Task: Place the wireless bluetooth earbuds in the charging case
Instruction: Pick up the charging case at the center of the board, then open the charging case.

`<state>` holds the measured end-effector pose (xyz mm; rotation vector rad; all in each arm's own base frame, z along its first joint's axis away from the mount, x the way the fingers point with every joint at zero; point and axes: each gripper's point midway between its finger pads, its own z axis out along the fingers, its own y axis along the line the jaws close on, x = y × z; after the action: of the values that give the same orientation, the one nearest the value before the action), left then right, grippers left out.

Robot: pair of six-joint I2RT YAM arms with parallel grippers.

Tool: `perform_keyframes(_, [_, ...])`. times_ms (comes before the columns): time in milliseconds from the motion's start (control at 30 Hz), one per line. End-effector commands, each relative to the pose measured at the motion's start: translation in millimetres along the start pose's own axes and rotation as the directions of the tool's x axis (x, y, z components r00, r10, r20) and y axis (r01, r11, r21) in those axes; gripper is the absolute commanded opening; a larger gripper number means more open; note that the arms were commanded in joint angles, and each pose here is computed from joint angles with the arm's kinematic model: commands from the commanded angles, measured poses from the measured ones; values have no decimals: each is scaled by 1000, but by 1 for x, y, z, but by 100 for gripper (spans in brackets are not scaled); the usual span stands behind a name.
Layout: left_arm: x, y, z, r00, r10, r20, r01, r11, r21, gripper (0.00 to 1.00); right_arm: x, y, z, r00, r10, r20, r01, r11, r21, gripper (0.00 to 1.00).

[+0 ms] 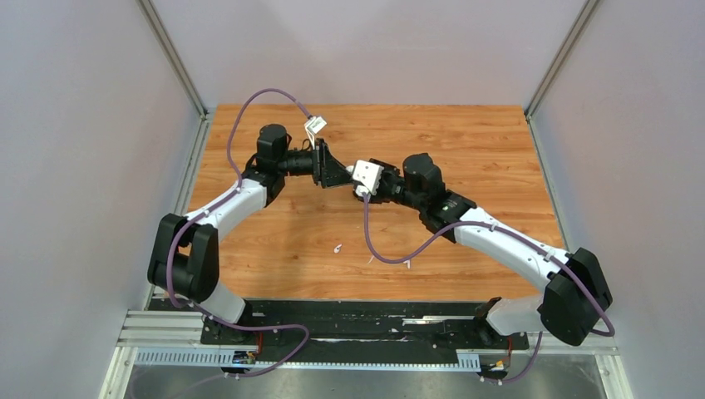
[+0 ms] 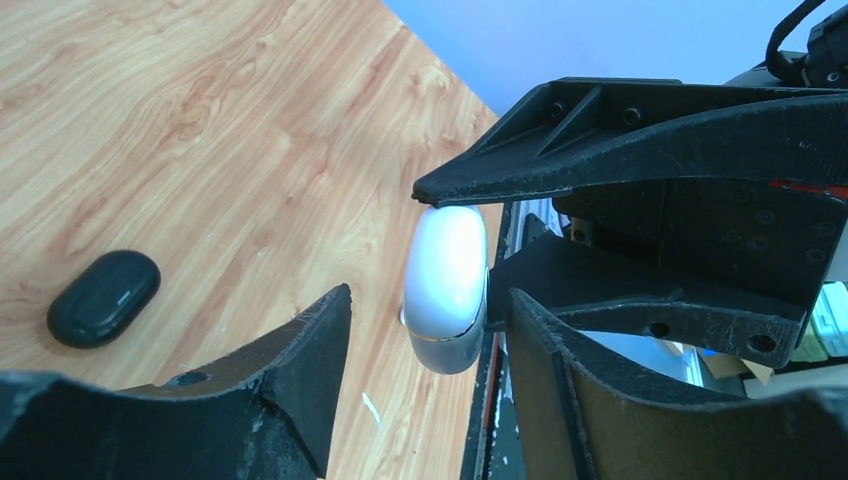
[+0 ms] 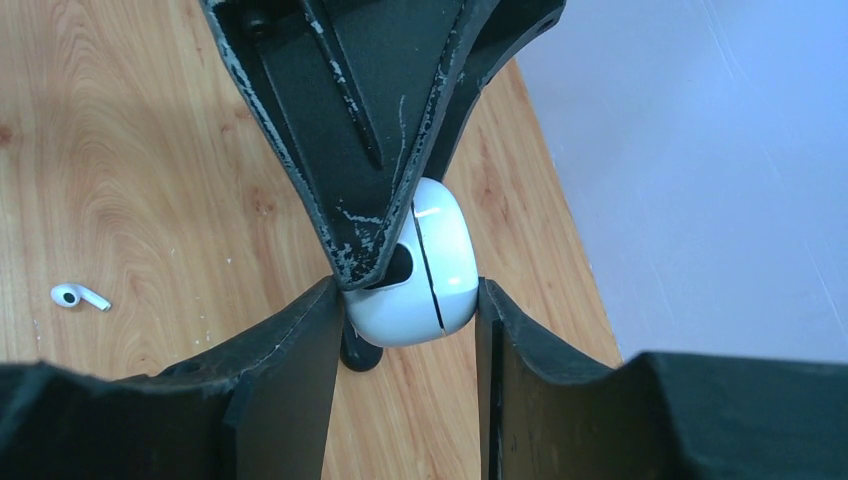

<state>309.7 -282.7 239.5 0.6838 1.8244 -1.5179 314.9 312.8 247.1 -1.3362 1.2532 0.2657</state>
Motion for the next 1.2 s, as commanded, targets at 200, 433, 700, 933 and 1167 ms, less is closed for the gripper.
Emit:
perform_keyframes(200, [-25,-24,6,994,93,63,-100,986,133,25,-30,-20,1,996,-19,84,12,997,80,0])
perform_keyframes(433, [-26,-29,5,991,118,58,-126,979,160,0,-20,-11,5,995,85,47,-85,996,1,51])
perform_keyframes(700, [-5,-25,-3,956,291,-26,-285,947,146,0,-27,-3,-24,888,454,-78,-453,830,-325,70])
perform_keyframes(933, [6,-25,-11,850,519,-89,-503,851,151,0,-34,13,-19,851,517,-90,-499,745,-442,68])
perform_keyframes(1167, [15,-33,-15,795,595,-114,-575,801,169,0,-25,18,-11,859,503,-96,-486,742,-461,62])
